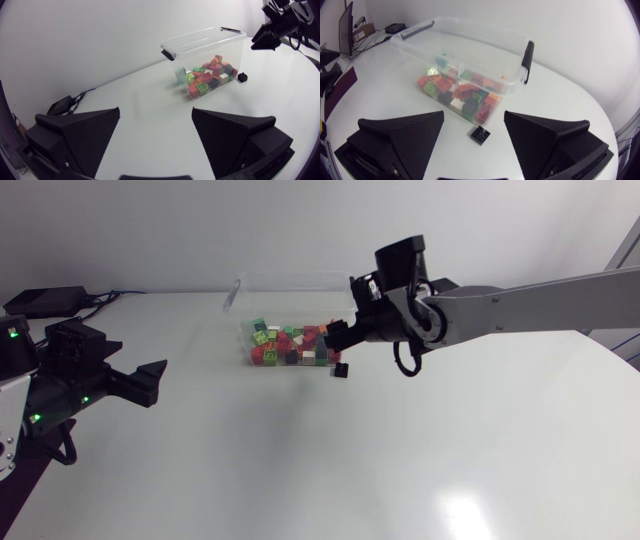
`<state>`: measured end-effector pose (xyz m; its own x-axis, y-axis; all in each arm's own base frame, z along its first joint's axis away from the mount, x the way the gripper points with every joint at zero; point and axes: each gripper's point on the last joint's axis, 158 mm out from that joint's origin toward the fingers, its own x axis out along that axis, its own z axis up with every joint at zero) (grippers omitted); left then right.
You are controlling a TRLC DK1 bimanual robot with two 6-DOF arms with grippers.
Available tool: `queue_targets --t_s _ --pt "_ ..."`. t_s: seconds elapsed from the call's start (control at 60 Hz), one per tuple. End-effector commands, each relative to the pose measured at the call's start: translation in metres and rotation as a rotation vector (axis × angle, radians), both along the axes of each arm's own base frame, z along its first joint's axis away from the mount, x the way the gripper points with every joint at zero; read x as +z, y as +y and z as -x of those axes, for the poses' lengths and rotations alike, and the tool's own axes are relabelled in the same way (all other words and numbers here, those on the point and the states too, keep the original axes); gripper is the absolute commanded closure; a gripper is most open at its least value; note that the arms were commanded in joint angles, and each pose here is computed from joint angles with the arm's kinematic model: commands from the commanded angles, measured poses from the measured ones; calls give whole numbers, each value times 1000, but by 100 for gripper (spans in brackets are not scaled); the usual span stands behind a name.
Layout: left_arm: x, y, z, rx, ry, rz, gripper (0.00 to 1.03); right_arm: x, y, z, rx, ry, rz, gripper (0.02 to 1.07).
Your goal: Place the duplo bricks in the container
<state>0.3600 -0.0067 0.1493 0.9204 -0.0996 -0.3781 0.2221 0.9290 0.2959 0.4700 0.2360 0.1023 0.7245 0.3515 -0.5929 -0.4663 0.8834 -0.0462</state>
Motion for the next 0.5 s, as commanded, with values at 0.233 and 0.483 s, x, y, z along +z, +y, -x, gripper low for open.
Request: queue_targets --t_s 0.233,0.483 --pt "-13 15 10 61 -1 33 3 -104 7 -3 -124 156 64 20" --pt "-14 14 18 69 -26 53 3 -130 8 -14 -185 149 108 20"
